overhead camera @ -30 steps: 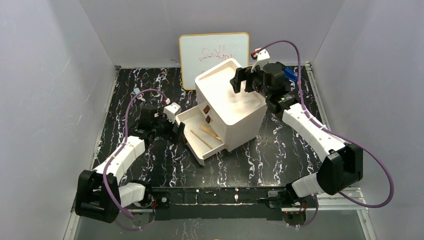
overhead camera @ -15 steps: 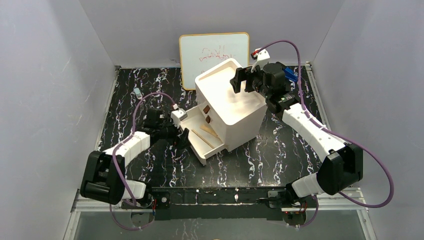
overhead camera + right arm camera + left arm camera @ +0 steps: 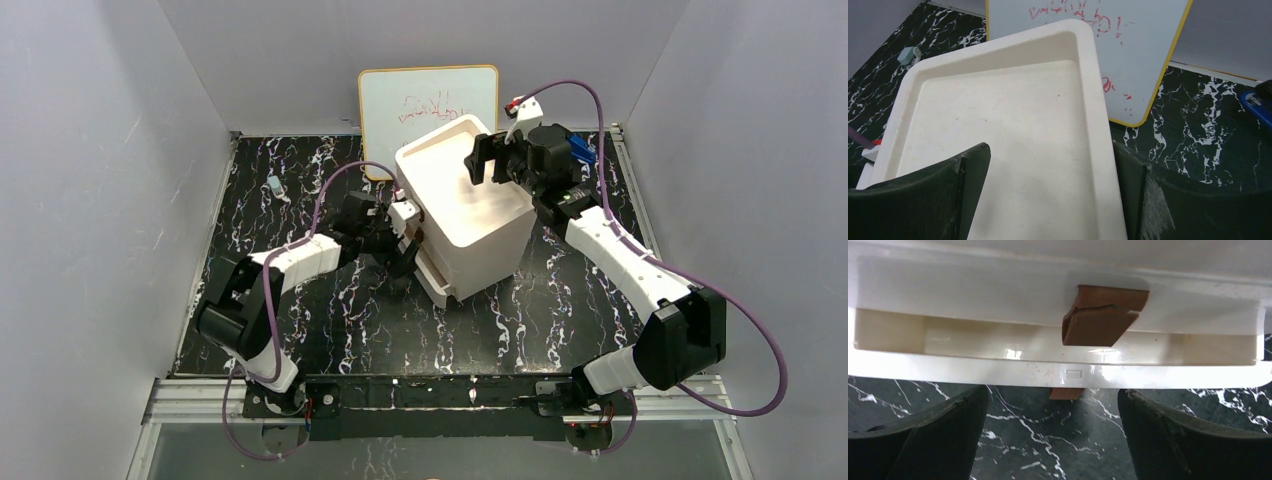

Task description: Organize the makeup

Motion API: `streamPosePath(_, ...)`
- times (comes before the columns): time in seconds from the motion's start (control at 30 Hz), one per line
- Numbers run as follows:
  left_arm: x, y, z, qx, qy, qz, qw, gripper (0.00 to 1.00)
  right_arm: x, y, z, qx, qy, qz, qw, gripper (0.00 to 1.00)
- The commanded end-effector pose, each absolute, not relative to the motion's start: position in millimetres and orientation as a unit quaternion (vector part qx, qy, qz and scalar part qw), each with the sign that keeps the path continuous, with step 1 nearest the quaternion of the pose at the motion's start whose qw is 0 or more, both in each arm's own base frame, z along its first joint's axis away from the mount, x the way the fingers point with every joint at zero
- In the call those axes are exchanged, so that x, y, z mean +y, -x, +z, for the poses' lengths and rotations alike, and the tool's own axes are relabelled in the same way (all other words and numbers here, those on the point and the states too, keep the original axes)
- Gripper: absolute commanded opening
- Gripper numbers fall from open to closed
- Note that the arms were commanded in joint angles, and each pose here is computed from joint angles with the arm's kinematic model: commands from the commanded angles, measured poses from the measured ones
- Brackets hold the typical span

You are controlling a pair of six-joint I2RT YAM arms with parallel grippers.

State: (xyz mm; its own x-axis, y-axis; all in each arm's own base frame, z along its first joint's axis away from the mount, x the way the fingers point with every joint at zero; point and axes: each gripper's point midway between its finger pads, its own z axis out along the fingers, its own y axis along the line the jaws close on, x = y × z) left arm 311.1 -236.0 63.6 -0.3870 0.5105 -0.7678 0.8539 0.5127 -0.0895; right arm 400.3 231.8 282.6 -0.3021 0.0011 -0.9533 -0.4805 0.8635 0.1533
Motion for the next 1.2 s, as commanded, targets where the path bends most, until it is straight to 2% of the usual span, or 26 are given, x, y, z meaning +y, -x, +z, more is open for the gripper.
streamPosePath(0.0, -272, -345, 84, 0.769, -0.443, -0.243, 0.393, 0.99, 246, -333, 171, 0.884, 0.168, 0.238, 0.366, 0.98)
streamPosePath(0.23, -292, -362, 80, 0.762, -0.453, -0.235, 0.400, 0.98, 243, -333, 174, 0.885, 0.165, 0.232, 0.368, 0.98)
streamPosePath(0.47, -299, -371, 116, 0.723, -0.403, -0.257, 0.499, 0.98, 245, -334, 175, 0.885, 0.166, 0.234, 0.366, 0.98)
streamPosePath(0.77, -308, -339, 162, 0.585, -0.327, -0.374, 0.642, 0.98, 250, -334, 172, 0.886, 0.166, 0.243, 0.359, 0.98)
streamPosePath(0.93, -311, -335, 177, 0.540, -0.296, -0.418, 0.668, 0.98, 246, -332, 172, 0.887, 0.167, 0.235, 0.360, 0.98)
streamPosePath(1.07, -298, -331, 194, 0.530, -0.309, -0.381, 0.692, 0.98, 239, -332, 171, 0.890, 0.164, 0.220, 0.364, 0.98)
streamPosePath(1.17, -274, -332, 197, 0.565, -0.337, -0.292, 0.694, 0.99, 237, -332, 168, 0.893, 0.162, 0.213, 0.361, 0.98)
